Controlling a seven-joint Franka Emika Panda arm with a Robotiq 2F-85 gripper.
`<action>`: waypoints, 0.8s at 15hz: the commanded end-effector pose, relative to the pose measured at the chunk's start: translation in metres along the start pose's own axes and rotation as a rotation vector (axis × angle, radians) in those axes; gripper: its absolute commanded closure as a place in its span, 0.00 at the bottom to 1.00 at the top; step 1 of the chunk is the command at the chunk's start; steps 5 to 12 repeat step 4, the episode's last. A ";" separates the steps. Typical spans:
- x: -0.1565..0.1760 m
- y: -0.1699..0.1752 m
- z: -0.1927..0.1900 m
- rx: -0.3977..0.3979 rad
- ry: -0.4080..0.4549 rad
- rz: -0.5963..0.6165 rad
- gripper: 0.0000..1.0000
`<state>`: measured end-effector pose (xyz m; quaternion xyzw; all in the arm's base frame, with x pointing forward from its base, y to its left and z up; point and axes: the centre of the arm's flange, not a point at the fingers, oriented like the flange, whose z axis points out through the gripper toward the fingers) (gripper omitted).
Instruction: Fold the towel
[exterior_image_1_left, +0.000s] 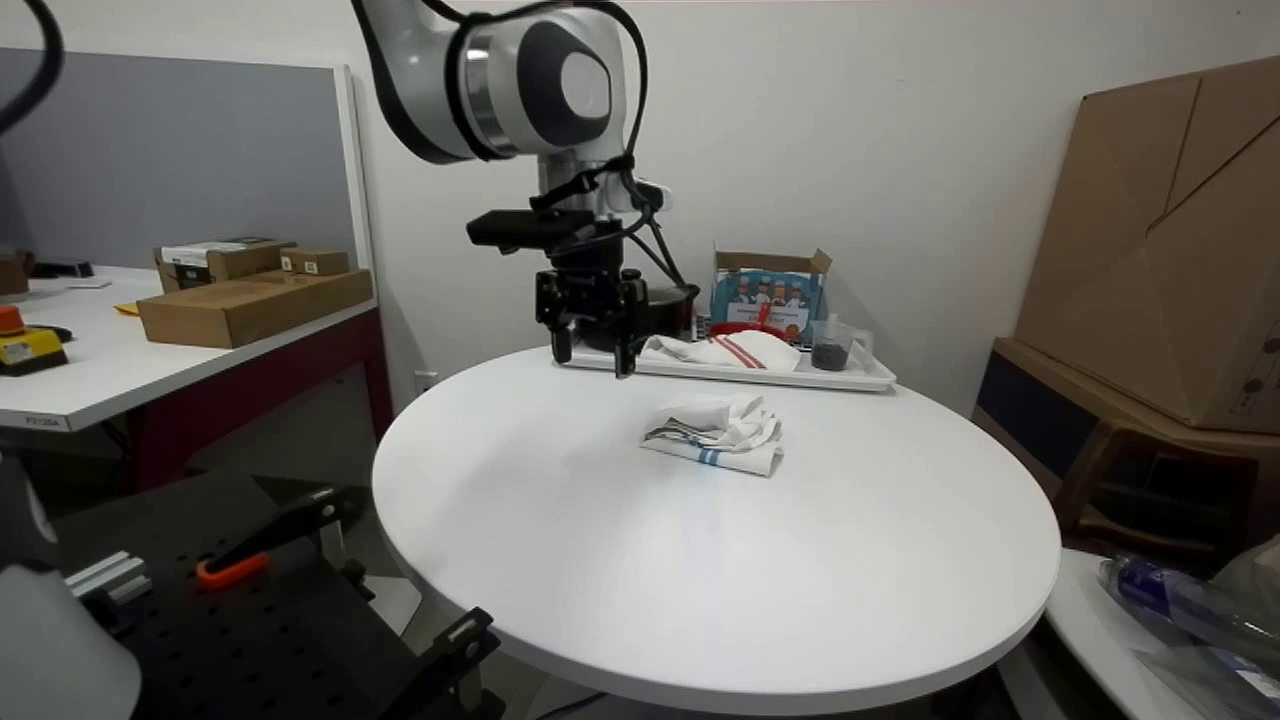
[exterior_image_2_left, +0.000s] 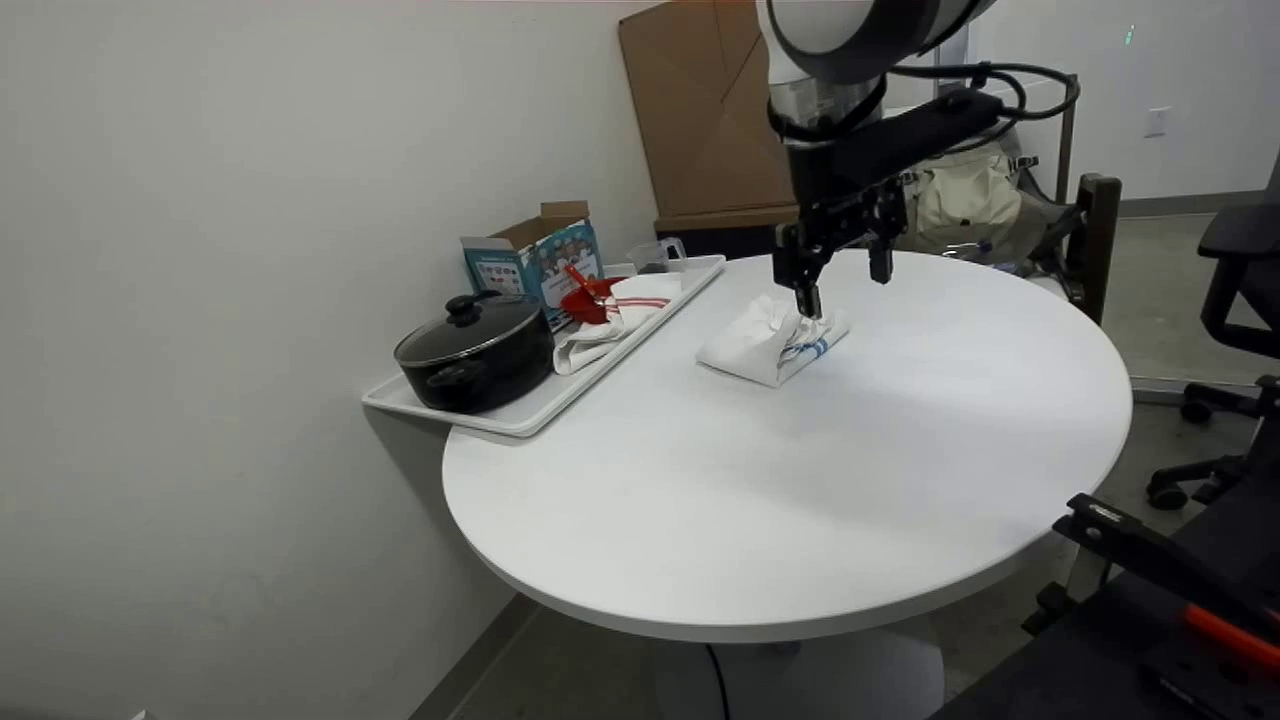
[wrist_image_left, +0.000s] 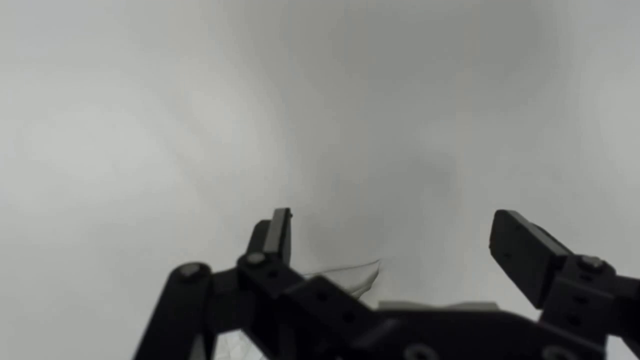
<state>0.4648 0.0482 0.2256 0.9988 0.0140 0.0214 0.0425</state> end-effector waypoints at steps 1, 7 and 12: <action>-0.011 0.000 -0.006 0.010 0.005 -0.017 0.00; -0.031 0.002 -0.020 0.020 0.018 -0.040 0.00; -0.031 0.002 -0.020 0.020 0.018 -0.040 0.00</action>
